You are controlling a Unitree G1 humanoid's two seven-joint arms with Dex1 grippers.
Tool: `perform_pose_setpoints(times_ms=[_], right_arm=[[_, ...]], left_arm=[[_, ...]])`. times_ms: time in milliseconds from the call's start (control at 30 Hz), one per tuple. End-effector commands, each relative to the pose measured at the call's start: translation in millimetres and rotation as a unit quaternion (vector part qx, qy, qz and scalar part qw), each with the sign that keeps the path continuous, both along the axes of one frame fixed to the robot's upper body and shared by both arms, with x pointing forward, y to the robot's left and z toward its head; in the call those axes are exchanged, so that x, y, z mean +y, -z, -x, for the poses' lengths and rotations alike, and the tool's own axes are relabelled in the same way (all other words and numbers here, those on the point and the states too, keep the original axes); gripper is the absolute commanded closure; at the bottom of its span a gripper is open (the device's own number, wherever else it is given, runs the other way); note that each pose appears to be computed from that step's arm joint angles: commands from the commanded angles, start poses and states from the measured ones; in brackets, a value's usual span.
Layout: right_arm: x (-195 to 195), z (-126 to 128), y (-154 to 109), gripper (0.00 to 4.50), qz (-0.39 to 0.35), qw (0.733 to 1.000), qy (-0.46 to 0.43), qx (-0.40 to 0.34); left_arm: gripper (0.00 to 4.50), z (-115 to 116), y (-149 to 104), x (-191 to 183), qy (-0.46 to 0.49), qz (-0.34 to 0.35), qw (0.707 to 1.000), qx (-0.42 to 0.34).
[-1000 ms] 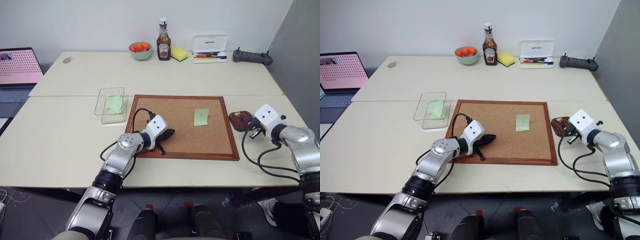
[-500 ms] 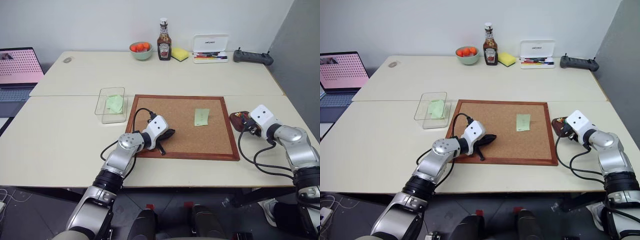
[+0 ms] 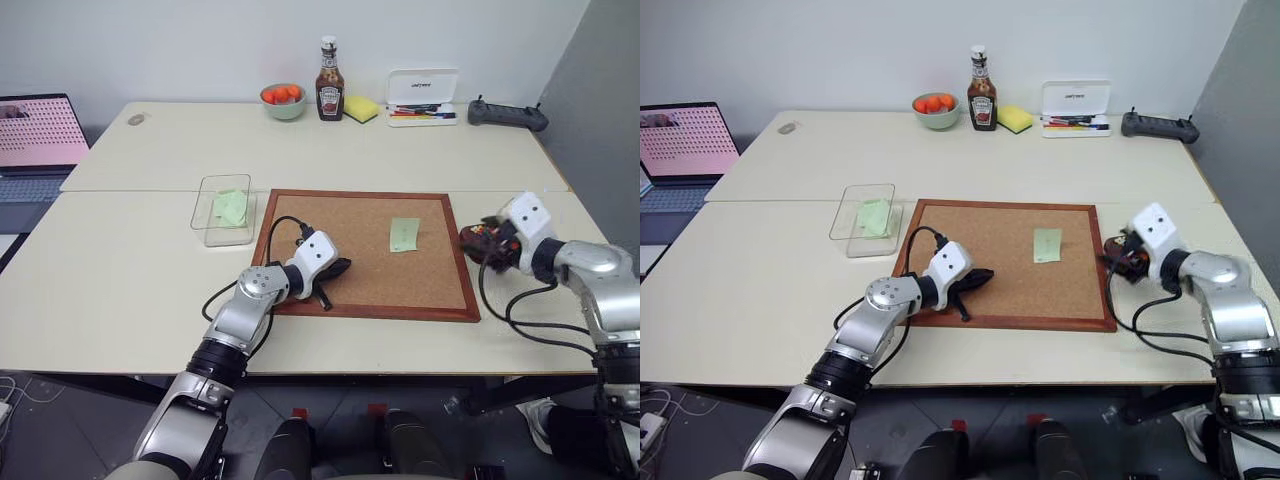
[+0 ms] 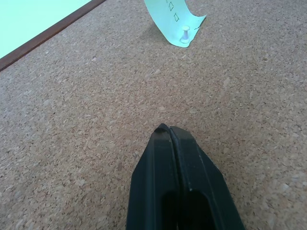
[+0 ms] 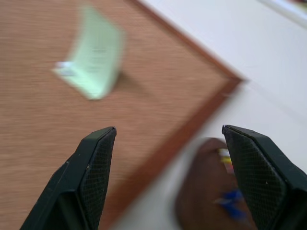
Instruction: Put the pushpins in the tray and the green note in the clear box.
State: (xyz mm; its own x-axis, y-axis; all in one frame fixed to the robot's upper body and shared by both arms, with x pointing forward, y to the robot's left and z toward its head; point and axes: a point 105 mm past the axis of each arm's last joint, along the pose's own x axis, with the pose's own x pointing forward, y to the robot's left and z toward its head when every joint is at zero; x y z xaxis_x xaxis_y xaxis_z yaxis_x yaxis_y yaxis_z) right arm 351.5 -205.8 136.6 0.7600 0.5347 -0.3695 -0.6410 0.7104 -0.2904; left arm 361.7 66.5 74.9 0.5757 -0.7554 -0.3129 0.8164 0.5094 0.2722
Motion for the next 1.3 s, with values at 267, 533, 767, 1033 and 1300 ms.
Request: perform_pose_setpoints(times_ms=[267, 533, 767, 1033, 1300], right_arm=[[75, -7, 2, 0.75, -0.060, 0.995, -0.079, -0.004], [80, -30, 7, 0.75, -0.073, 0.995, -0.061, -0.009], [84, -43, 17, 1.11, -0.071, 0.996, -0.049, -0.006], [83, -45, 22, 2.68, -0.064, 0.997, -0.048, -0.007], [85, -42, 22, 4.13, -0.057, 0.996, -0.062, -0.008]], left_arm=[[4.50, 6, 27, 7, -0.014, -0.023, 0.999, 0.046], [4.50, 6, 26, 8, -0.020, -0.020, 0.999, 0.042], [4.50, 7, 27, 12, -0.025, -0.020, 0.999, 0.042], [4.50, 7, 27, 13, -0.026, -0.023, 0.999, 0.042], [4.50, 8, 28, 14, -0.026, -0.025, 0.998, 0.043]])
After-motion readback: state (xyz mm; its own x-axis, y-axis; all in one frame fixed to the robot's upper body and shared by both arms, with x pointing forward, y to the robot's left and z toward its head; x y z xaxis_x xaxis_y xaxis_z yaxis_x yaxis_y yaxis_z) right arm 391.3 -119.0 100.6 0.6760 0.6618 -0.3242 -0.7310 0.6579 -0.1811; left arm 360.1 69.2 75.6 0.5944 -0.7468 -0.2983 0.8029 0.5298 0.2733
